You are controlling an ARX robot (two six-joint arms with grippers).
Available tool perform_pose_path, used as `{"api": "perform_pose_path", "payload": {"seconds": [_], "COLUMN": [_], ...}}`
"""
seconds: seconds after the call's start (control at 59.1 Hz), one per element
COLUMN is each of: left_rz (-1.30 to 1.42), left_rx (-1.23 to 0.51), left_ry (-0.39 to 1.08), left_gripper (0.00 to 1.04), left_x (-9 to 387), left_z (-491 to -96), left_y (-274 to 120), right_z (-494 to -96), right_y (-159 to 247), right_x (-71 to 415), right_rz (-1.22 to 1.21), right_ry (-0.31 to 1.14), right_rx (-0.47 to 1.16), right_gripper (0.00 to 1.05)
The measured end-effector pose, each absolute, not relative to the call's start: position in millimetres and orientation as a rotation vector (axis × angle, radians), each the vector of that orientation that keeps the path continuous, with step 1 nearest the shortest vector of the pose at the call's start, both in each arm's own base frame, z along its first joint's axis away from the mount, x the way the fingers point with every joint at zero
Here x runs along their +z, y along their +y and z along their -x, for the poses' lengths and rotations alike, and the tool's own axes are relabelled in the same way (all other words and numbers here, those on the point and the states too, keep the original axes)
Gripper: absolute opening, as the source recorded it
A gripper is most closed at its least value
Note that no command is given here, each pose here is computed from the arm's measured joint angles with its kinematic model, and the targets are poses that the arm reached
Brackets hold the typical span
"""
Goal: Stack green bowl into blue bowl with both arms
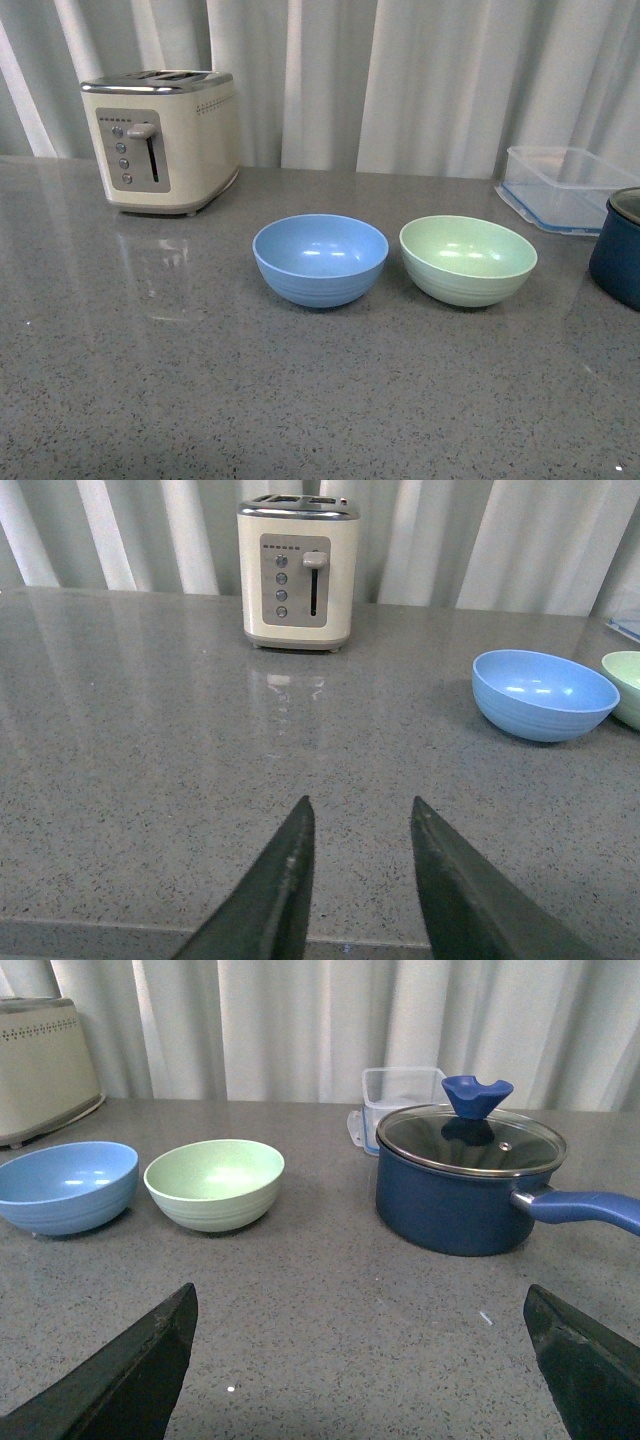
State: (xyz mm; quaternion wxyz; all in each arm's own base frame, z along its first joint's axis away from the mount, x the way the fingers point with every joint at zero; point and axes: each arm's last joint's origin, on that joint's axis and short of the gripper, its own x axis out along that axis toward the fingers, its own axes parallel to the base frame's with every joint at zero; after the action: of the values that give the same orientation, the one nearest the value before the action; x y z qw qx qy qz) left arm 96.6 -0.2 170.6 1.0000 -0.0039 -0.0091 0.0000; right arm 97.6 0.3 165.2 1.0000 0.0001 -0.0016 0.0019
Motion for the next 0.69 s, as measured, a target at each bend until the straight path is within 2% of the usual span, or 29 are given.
{"api": "perform_pose_path", "payload": {"seconds": [0.102, 0.237, 0.339, 0.508, 0.694], "left_rz": [0.008, 0.007, 0.007, 0.006, 0.005], "left_rx": [0.000, 0.000, 0.000, 0.000, 0.000], "left_ry": [-0.018, -0.018, -0.019, -0.019, -0.019], "left_gripper": [0.51, 0.75, 1.00, 0.98, 0.98], "left_x": [171, 171, 171, 171, 171], "left_z": [-97, -97, -97, -97, -97], "left_y": [0, 0, 0, 0, 0], "right_z": [-100, -113, -155, -241, -319], "right_y": [2, 8, 20, 41, 59], "right_x": [173, 229, 284, 315, 310], "right_rz": [0.045, 0.068, 0.076, 0.111, 0.164], "right_ry": [0.048, 0.010, 0.111, 0.297, 0.458], "right_rx": [0.101, 0.216, 0.285, 0.284, 0.223], "right_gripper": [0.95, 0.95, 0.95, 0.95, 0.95]}}
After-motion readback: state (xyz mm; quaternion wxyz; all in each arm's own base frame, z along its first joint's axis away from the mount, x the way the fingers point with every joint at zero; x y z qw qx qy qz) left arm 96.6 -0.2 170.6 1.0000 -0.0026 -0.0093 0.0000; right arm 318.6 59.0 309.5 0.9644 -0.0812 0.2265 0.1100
